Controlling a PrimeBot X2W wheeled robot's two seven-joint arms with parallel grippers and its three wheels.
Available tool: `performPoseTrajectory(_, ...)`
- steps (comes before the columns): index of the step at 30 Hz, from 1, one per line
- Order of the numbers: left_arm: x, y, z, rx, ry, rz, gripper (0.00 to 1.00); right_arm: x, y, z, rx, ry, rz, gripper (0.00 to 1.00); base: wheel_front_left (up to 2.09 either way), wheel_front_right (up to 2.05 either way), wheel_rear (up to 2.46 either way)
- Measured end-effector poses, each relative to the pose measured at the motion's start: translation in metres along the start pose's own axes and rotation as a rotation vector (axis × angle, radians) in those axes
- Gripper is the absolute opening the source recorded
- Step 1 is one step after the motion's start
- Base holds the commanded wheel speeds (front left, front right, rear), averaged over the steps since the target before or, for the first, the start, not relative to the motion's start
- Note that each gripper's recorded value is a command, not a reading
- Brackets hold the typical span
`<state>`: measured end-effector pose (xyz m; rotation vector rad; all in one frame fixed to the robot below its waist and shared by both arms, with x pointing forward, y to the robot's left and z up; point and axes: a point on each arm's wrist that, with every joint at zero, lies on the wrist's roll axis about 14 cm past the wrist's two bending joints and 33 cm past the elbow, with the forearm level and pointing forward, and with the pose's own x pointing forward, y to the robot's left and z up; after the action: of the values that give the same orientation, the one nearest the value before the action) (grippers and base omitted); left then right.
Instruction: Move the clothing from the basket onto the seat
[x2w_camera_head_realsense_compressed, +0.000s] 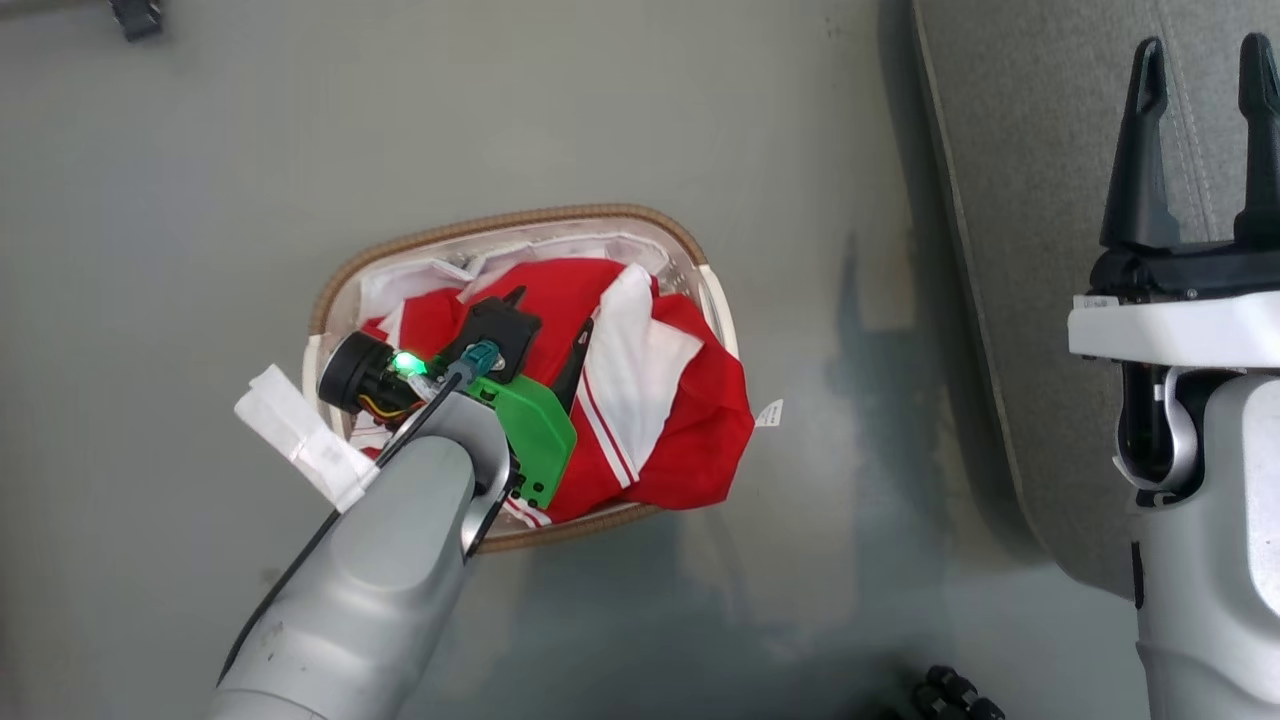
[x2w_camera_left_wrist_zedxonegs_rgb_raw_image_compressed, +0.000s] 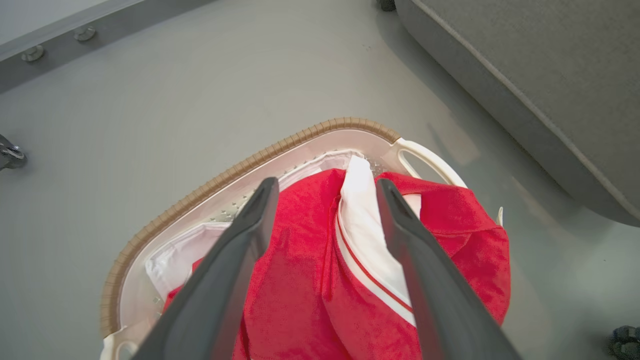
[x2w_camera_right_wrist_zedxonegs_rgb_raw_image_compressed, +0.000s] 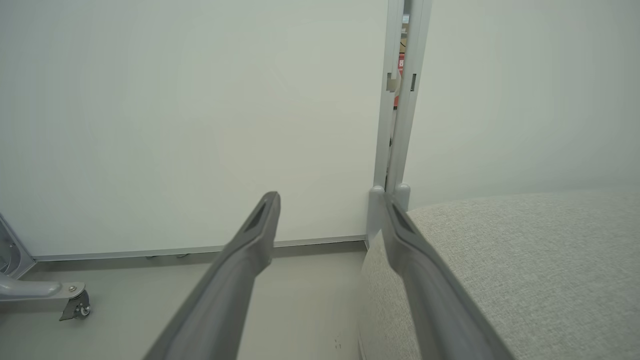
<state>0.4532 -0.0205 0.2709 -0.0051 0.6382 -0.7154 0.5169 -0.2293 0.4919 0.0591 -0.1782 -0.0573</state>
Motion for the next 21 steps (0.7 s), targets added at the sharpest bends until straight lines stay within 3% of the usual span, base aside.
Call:
performPoseTrajectory(9, 0.053, -0.017, -0.065, 0.033, 0.205, -0.135, 1.00, 0.007, -0.023, -0.035, -0.021, 0.045, -0.040, 1.00, 0.00, 0.00, 0.00)
performPoseTrajectory(21, 0.095, -0.026, -0.110, 0.021, 0.312, -0.189, 1.00, 0.000, -0.043, -0.054, -0.064, 0.095, -0.068, 1.00, 0.00, 0.00, 0.00)
